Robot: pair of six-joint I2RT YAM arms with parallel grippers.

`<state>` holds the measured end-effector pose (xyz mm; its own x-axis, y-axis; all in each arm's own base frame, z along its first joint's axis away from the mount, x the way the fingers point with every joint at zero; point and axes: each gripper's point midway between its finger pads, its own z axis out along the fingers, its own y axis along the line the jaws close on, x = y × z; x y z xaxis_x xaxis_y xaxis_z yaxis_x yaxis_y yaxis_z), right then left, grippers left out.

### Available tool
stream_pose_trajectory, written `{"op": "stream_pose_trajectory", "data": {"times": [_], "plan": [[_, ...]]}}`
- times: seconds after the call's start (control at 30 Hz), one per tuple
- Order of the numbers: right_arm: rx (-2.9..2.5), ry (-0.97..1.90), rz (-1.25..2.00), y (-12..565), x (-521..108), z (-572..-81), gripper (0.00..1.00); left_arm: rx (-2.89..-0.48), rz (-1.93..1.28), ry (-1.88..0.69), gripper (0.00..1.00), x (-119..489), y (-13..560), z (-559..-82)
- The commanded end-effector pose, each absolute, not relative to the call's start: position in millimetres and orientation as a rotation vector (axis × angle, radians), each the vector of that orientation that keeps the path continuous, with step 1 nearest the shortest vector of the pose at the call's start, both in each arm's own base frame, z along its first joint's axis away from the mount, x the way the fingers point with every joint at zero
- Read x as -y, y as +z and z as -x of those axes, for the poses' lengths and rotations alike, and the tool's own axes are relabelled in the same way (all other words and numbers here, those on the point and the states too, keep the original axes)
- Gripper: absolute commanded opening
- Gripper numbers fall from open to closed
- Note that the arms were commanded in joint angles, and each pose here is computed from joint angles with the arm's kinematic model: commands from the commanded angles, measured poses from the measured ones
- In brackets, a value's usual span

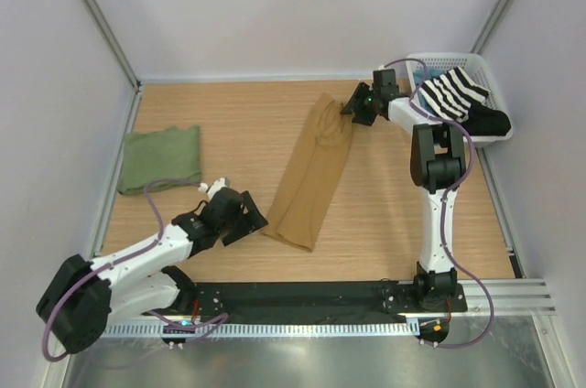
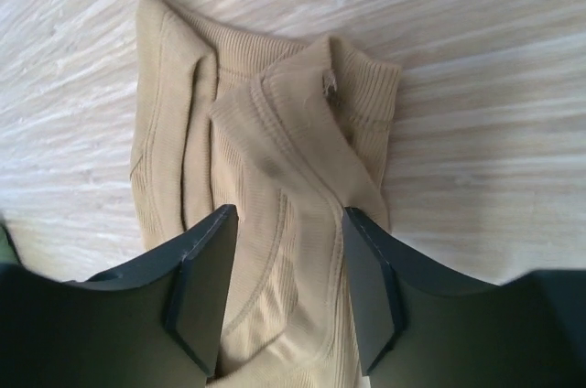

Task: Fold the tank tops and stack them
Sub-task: Fold the tank top

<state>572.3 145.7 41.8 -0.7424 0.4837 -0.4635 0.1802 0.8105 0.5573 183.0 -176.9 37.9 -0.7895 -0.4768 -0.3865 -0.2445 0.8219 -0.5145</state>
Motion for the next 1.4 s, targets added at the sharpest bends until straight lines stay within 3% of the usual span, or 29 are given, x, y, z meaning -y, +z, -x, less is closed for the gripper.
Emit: {"op": "stream_pose_trajectory", "data": {"times": [0.0, 0.27, 0.57, 0.83, 0.9, 1.13, 1.27, 1.37], "plan": [[-2.325, 0.694, -0.362, 107.3, -152.8, -561.5, 0.57, -2.495, 0.458, -0.558, 0.82, 176.7, 46.7, -211.9], [-2.355, 0.592, -0.361, 120.4, -131.3, -502.2, 0.61, -2.498, 0.312, -0.621, 0.81, 212.6, 59.1, -254.0], [-2.474, 0.695, -0.404, 72.7, -144.2, -470.7, 0.46, -2.574, 0.255, -0.726, 0.69, 237.5, 39.4, -253.0], [-2.504, 0.744, -0.421, 52.3, -151.5, -474.6, 0.45, -2.605, 0.249, -0.782, 0.43, 240.0, 30.1, -239.5], [-2.515, 0.738, -0.435, 45.5, -150.5, -475.2, 0.43, -2.608, 0.248, -0.789, 0.32, 239.8, 29.2, -236.0], [-2.547, 0.726, -0.451, 25.7, -152.2, -486.8, 0.20, -2.619, 0.237, -0.806, 0.07, 251.1, 24.2, -212.3], [-2.545, 0.725, -0.455, 22.1, -153.3, -501.3, 0.10, -2.608, 0.271, -0.826, 0.04, 254.8, 15.2, -190.3], [-2.542, 0.744, -0.458, 20.5, -157.5, -515.6, 0.05, -2.571, 0.336, -0.879, 0.12, 257.9, 16.2, -179.4]]}}
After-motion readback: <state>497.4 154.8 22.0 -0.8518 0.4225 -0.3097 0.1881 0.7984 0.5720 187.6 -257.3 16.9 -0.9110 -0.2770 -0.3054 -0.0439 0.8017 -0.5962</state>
